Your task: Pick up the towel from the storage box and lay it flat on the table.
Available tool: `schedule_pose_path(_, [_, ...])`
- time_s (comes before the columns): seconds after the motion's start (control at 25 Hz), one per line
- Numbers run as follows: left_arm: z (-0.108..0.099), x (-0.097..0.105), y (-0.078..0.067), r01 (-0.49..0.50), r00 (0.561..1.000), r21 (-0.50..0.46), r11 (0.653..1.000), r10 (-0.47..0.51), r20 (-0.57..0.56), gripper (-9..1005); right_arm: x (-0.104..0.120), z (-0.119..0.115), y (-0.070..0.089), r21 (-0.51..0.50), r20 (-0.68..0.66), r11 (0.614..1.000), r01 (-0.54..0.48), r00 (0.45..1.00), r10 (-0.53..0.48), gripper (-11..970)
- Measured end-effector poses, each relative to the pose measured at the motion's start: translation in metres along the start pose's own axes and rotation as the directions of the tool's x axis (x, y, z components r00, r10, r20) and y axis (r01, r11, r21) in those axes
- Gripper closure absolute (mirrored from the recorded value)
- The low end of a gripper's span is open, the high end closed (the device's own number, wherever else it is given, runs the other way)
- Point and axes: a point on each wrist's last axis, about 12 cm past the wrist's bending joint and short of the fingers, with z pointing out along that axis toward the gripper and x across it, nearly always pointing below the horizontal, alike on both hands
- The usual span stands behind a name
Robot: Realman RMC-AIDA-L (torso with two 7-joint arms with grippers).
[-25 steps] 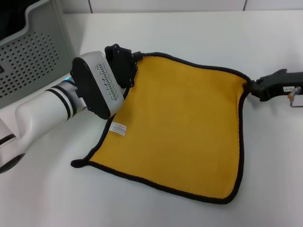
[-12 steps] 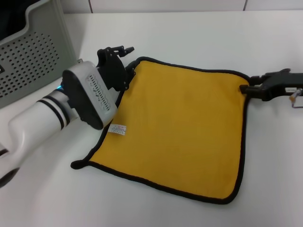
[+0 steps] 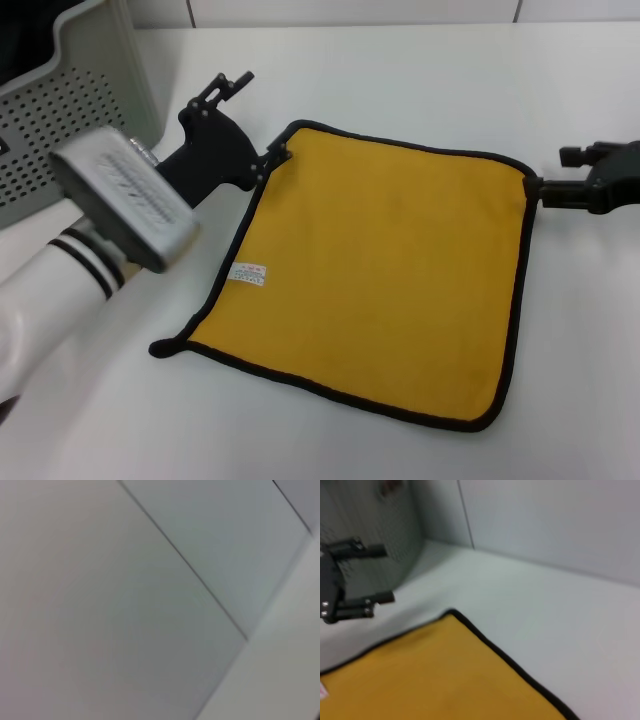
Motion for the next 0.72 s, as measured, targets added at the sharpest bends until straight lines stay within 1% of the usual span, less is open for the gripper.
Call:
schedule_pose_path(0.04, [0.000, 0.000, 0.000, 0.000, 1.000, 0.000, 1.000, 0.000, 0.000, 361, 0.000, -0.007, 0.003, -0.015, 0.037, 1.000, 0.022, 0.999, -0.021, 209])
schedule_pose_path(0.08, [-0.004, -0.005, 0.001, 0.107, 0.992, 0.027, 0.994, -0.109, 0.056, 321, 0.000, -0.012, 0.007, -0.035, 0.070, 0.998, 0.044, 0.997, -0.042, 208])
schedule_pose_path(0.12, [-0.011, -0.010, 0.003, 0.228, 0.962, 0.109, 0.967, -0.241, 0.124, 282, 0.001, -0.017, 0.012, -0.069, 0.109, 0.995, 0.071, 0.992, -0.064, 208])
schedule_pose_path(0.16, [-0.014, -0.012, 0.005, 0.266, 0.948, 0.144, 0.953, -0.286, 0.142, 242, 0.001, -0.021, 0.018, -0.114, 0.149, 0.988, 0.108, 0.985, -0.090, 208])
schedule_pose_path(0.2, [-0.021, -0.014, 0.009, 0.320, 0.919, 0.217, 0.922, -0.358, 0.166, 230, 0.002, -0.025, 0.023, -0.150, 0.182, 0.979, 0.137, 0.977, -0.108, 208])
schedule_pose_path(0.24, [-0.027, -0.015, 0.014, 0.350, 0.898, 0.271, 0.897, -0.404, 0.176, 218, 0.002, -0.029, 0.030, -0.208, 0.220, 0.962, 0.179, 0.967, -0.132, 208])
schedule_pose_path(0.28, [-0.033, -0.018, 0.017, 0.377, 0.872, 0.343, 0.860, -0.454, 0.181, 206, 0.002, -0.033, 0.036, -0.256, 0.250, 0.943, 0.212, 0.957, -0.148, 208])
schedule_pose_path(0.32, [-0.040, -0.021, 0.022, 0.400, 0.843, 0.423, 0.813, -0.507, 0.178, 194, 0.003, -0.039, 0.042, -0.315, 0.286, 0.914, 0.255, 0.944, -0.165, 207])
schedule_pose_path(0.36, [-0.044, -0.023, 0.026, 0.404, 0.827, 0.477, 0.781, -0.535, 0.175, 182, 0.003, -0.045, 0.047, -0.362, 0.311, 0.887, 0.288, 0.934, -0.177, 207])
schedule_pose_path(0.4, [-0.052, -0.029, 0.031, 0.405, 0.795, 0.567, 0.718, -0.582, 0.169, 170, 0.003, -0.051, 0.053, -0.415, 0.338, 0.851, 0.323, 0.923, -0.185, 207])
schedule_pose_path(0.44, [-0.056, -0.032, 0.033, 0.401, 0.780, 0.609, 0.684, -0.604, 0.165, 158, 0.003, -0.058, 0.060, -0.475, 0.367, 0.803, 0.360, 0.910, -0.192, 209])
schedule_pose_path(0.48, [-0.063, -0.037, 0.035, 0.380, 0.762, 0.661, 0.647, -0.624, 0.173, 146, 0.002, -0.063, 0.065, -0.513, 0.385, 0.767, 0.384, 0.902, -0.194, 211])
schedule_pose_path(0.52, [-0.070, -0.040, 0.036, 0.357, 0.746, 0.706, 0.612, -0.641, 0.178, 134, 0.001, -0.068, 0.070, -0.554, 0.406, 0.723, 0.412, 0.892, -0.197, 213])
schedule_pose_path(0.6, [-0.081, -0.047, 0.036, 0.304, 0.722, 0.780, 0.547, -0.667, 0.187, 122, -0.001, -0.076, 0.077, -0.606, 0.440, 0.654, 0.453, 0.876, -0.198, 217])
schedule_pose_path(0.64, [-0.086, -0.050, 0.036, 0.279, 0.713, 0.810, 0.516, -0.676, 0.186, 121, -0.002, -0.079, 0.079, -0.620, 0.457, 0.630, 0.468, 0.868, -0.195, 219])
schedule_pose_path(0.72, [-0.092, -0.053, 0.036, 0.241, 0.696, 0.848, 0.473, -0.693, 0.188, 121, -0.003, -0.083, 0.081, -0.622, 0.479, 0.616, 0.484, 0.857, -0.190, 219])
